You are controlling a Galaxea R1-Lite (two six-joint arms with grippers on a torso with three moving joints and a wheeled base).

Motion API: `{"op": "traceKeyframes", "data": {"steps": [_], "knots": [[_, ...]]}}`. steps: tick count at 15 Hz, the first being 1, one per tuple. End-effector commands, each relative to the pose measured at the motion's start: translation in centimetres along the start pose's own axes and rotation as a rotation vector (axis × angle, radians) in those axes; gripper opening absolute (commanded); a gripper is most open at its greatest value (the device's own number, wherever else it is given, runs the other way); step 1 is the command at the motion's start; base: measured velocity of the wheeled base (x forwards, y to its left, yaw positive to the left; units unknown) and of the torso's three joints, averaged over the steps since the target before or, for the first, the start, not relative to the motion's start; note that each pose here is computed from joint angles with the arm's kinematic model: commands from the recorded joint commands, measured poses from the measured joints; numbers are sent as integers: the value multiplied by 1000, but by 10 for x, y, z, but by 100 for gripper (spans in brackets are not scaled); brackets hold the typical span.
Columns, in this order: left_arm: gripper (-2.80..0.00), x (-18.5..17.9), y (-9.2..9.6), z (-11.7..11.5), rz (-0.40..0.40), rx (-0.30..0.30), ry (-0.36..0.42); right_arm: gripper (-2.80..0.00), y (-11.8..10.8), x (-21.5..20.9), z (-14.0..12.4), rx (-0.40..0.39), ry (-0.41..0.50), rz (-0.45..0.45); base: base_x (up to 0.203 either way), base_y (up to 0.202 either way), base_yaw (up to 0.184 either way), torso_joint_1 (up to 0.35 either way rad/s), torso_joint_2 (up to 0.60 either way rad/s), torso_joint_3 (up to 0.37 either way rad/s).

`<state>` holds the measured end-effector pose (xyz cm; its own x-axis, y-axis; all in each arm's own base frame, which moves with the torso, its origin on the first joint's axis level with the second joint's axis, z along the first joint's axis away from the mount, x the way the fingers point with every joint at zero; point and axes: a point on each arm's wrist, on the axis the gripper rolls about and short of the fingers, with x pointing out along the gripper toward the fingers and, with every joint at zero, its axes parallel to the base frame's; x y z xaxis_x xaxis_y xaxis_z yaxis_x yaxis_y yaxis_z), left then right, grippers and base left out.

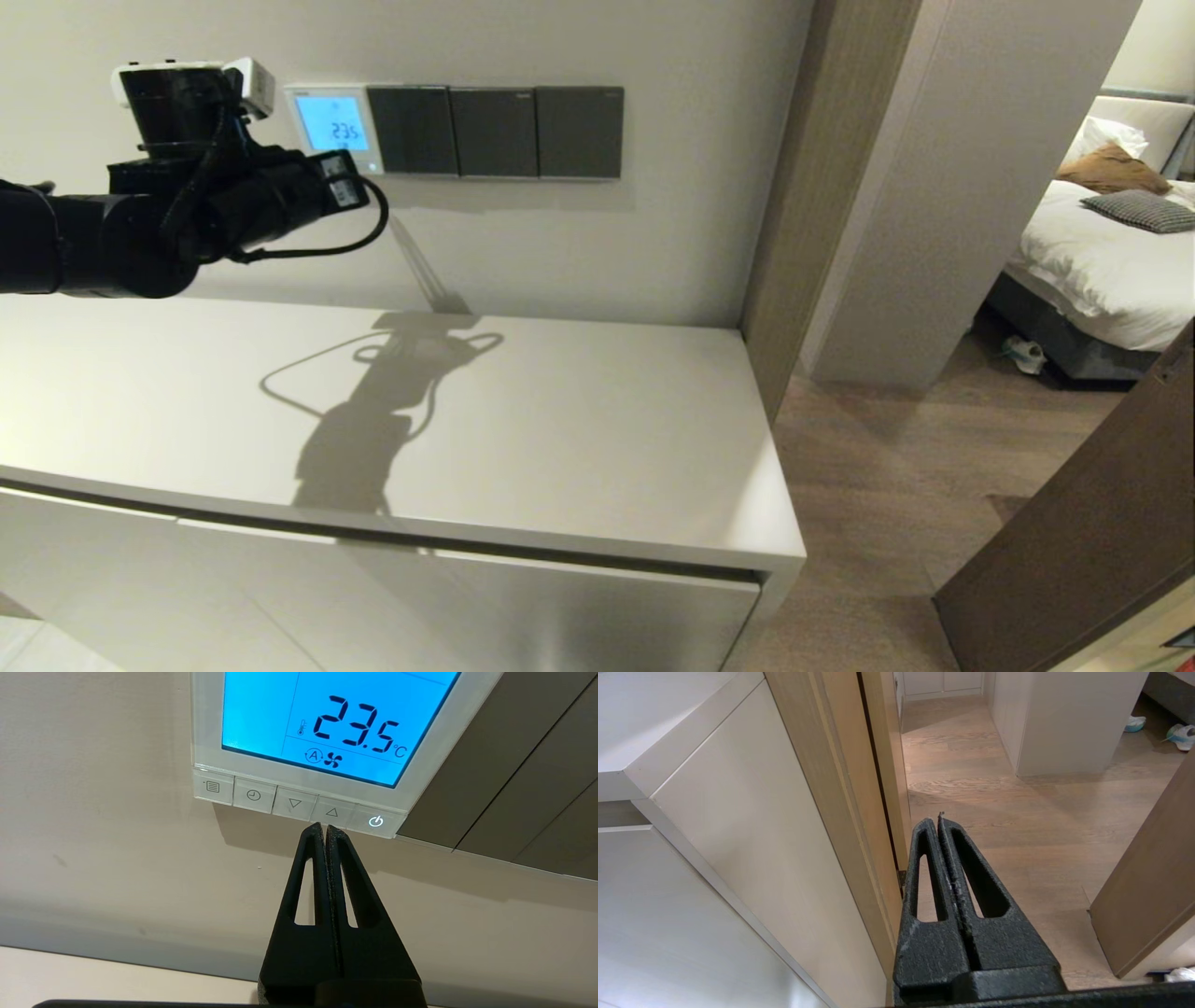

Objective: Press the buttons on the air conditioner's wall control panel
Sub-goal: Press the temperature increase button

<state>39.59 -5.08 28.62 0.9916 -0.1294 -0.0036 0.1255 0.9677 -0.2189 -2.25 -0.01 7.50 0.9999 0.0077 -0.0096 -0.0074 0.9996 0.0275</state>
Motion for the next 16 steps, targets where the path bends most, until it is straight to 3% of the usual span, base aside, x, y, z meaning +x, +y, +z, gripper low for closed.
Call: {"op": "traceKeyframes", "data": {"steps": [1,16], "knots": [[-280,1,0,-1,-4,-2,-1,-280,0,0,0,0,3,0,0,0,0,0,0,0],[-280,1,-1,2,-2,-2,-10,-280,0,0,0,0,3,1,0,0,0,0,0,0]]}}
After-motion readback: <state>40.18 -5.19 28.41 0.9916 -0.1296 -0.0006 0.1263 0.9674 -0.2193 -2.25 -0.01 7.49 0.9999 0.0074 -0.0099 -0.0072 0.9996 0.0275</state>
